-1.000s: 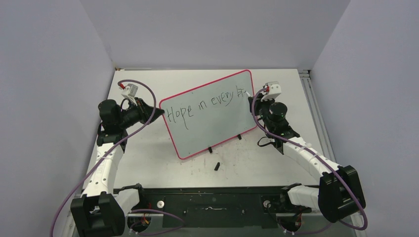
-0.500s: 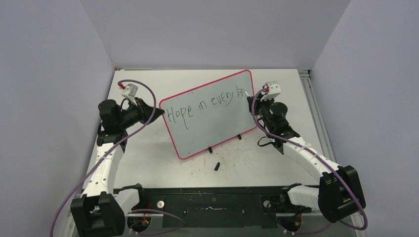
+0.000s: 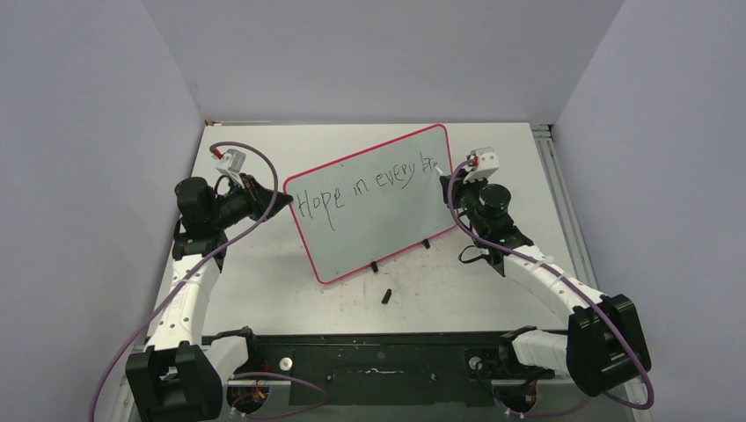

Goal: Write a sentence on the whiteboard

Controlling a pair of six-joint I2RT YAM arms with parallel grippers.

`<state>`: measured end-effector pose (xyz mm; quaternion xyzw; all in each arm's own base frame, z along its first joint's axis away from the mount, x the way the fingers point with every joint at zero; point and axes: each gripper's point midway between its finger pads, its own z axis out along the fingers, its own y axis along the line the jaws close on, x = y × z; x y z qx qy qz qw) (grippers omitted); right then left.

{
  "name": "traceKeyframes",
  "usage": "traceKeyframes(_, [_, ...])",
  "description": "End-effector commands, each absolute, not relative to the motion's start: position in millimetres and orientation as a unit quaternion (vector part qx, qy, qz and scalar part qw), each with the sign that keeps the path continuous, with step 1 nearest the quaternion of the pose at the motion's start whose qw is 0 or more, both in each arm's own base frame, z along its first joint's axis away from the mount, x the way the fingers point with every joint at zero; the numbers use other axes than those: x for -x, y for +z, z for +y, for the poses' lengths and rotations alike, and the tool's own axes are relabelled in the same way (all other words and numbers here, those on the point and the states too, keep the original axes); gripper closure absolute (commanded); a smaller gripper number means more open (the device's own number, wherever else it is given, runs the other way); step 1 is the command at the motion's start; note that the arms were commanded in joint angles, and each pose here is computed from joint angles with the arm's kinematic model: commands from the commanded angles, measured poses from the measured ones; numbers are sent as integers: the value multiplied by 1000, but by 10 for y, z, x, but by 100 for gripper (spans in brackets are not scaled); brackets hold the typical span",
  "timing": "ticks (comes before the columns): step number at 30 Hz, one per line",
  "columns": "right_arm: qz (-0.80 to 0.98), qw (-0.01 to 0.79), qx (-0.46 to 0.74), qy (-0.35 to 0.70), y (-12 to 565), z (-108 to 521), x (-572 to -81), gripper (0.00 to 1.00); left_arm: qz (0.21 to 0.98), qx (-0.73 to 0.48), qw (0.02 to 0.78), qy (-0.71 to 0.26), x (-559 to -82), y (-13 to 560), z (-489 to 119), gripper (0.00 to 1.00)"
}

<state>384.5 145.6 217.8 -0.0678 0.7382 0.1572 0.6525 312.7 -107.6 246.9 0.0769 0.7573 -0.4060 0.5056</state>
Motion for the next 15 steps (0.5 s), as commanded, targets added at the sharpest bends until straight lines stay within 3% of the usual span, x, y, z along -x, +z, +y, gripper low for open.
traceKeyframes(1, [736,654,62,164,2173,1466,-3818,95,755,-88,512,-399,-3137,2555,-1083,100])
traceKeyframes(15, [737,663,27,131,2198,1327,-3921,95,755,-87,512,-399,-3143,2552,-1082,100])
